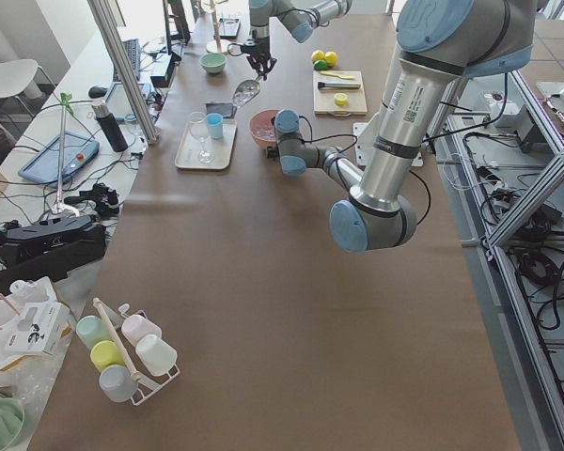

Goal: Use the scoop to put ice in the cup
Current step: 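Move the loaded scoop with the right gripper over the blue cup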

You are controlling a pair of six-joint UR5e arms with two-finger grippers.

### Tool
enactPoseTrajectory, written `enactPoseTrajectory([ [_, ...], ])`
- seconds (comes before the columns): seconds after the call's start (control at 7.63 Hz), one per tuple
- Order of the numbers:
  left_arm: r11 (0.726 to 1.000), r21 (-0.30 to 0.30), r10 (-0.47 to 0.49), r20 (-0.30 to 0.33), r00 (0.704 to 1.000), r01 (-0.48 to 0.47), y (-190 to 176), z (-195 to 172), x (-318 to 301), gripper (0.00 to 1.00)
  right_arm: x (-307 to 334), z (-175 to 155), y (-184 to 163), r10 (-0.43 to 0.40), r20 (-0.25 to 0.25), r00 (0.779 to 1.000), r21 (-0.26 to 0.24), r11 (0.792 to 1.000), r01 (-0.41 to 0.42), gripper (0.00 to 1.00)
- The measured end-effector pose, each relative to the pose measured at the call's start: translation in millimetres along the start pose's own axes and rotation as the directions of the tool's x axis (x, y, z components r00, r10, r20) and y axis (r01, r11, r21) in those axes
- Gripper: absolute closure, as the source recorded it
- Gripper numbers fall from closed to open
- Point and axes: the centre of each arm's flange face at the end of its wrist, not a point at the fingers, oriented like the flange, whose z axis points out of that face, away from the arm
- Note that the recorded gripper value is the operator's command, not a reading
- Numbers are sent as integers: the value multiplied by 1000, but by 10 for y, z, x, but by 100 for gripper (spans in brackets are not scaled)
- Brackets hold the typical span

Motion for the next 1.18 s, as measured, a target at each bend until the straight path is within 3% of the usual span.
enactPoseTrajectory([
  [0.52, 1000, 1, 1, -1, 1000, -1, -14, 7, 12, 1, 578, 57, -140, 94, -27, 995, -58, 994, -96, 100],
  [1.18, 1000, -1, 1, -4, 1000, -2, -11, 17, 25, 1, 809, 33, -600, 133, -27, 991, -123, 983, -135, 100],
])
